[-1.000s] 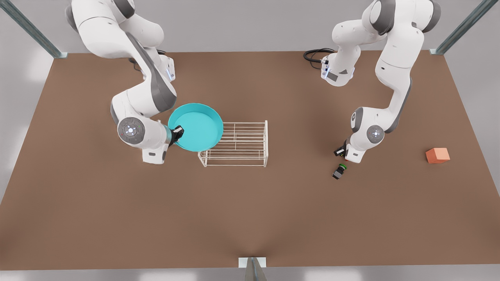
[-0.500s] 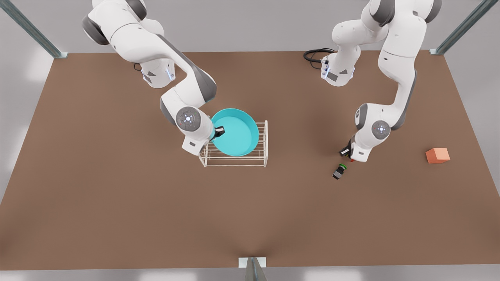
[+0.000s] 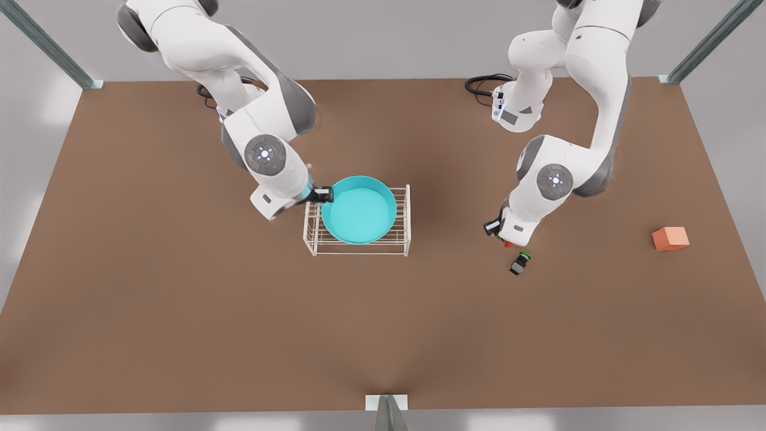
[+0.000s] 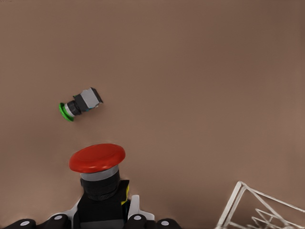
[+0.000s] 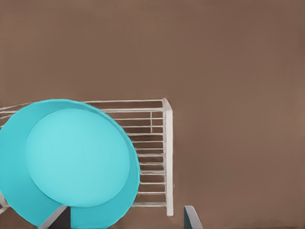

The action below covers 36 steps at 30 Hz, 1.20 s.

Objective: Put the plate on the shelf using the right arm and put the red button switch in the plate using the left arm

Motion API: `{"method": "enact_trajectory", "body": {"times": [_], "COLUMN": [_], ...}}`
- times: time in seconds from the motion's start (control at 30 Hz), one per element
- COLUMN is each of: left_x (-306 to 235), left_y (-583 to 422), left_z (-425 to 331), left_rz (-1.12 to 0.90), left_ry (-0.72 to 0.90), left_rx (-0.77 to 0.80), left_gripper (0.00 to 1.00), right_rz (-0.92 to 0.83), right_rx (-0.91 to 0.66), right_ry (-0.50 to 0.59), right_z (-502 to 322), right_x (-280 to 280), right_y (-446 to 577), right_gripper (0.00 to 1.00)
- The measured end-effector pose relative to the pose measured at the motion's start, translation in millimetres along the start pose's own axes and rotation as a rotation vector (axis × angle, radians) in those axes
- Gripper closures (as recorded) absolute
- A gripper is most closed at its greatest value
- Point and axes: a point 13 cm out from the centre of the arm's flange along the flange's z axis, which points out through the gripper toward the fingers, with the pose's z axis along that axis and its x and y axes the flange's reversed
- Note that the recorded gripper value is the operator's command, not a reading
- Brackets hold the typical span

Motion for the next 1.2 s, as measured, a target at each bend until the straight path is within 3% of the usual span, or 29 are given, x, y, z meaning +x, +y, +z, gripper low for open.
{"method": "enact_trajectory", "body": {"times": [0.1,0.2,0.53,0.87,0.9,0.93,1.07,1.1,1.2], "left_x": [26,53,132,208,210,211,205,176,2], "left_y": [-48,-105,-238,-287,-289,-291,-291,-277,-151], "left_z": [-20,-31,-13,30,34,36,18,-8,-90], "left_rz": [0.003,0.005,-0.071,-0.173,-0.188,-0.203,-0.252,-0.284,-0.489], "left_ry": [0.032,0.061,0.120,0.096,0.093,0.087,0.035,0.006,-0.082], "left_rx": [0.030,0.065,0.096,0.056,0.055,0.057,0.066,0.069,0.050], "left_gripper": [0.57,0.57,0.57,0.57,0.38,0.00,0.00,0.00,0.00], "right_rz": [0.121,0.239,0.068,0.029,0.028,0.027,0.014,0.011,0.002], "right_rx": [-0.016,-0.010,0.143,0.148,0.140,0.134,0.121,0.120,0.117], "right_ry": [-0.073,-0.059,-0.055,-0.117,-0.120,-0.124,-0.129,-0.129,-0.128], "right_z": [-85,-105,-82,-110,-112,-114,-116,-116,-116], "right_x": [-20,-44,-58,-72,-73,-74,-75,-75,-76], "right_y": [-91,-207,-237,-263,-263,-264,-262,-262,-261], "right_gripper": [0.00,0.00,0.00,0.00,0.00,0.00,0.00,0.00,0.00]}}
